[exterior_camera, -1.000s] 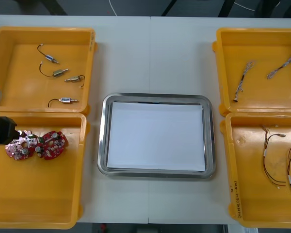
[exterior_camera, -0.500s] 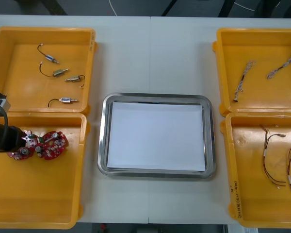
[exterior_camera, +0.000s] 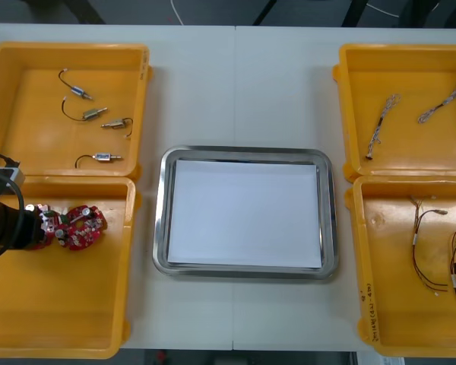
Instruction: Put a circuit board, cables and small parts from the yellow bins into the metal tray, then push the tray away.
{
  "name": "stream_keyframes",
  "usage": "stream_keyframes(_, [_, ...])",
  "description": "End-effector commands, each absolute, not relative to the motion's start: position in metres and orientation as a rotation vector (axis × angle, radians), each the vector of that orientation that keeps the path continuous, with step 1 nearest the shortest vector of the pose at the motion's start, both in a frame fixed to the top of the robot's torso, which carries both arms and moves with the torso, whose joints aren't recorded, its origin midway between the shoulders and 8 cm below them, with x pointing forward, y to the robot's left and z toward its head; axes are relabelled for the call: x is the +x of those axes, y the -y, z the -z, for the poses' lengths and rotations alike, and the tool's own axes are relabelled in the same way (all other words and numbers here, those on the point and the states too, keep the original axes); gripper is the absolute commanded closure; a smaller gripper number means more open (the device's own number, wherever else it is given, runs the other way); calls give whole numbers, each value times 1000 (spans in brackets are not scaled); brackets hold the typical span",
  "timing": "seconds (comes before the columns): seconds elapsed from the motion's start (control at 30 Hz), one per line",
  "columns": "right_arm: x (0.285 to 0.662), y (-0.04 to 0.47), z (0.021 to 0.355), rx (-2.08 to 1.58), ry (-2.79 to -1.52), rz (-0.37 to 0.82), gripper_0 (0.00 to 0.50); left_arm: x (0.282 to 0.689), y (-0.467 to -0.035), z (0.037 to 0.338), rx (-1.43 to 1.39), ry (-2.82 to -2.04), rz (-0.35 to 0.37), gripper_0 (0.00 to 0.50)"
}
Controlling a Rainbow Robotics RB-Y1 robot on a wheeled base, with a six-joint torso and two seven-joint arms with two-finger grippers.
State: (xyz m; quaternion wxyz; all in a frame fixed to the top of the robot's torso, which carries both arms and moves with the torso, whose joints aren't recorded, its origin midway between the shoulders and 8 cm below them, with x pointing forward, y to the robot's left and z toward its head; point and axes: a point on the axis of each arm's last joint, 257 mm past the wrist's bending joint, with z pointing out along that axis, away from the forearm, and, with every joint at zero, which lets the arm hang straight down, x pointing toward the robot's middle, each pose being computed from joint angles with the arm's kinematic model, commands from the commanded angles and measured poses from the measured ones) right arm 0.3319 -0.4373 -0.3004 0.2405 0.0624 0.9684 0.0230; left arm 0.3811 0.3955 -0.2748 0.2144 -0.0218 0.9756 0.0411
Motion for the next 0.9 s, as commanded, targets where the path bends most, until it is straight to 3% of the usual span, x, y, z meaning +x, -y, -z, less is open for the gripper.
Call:
stream_keyframes(0.03, [325,444,311,99,-2668,-23,0,375,-412,283,72,-2720,-200,0])
stream_keyframes(0.4, [331,441,330,78,-2641,-32,0,377,-409,294,98,-2713,-216,0])
stream_keyframes(0.6, [328,441,337,64,-2652,-20,0,381,-412,298,135,-2690,-274,0])
stream_keyframes(0.9, [325,442,351,47,-2660,-6,0,381,-412,297,149,-2688,-279,0])
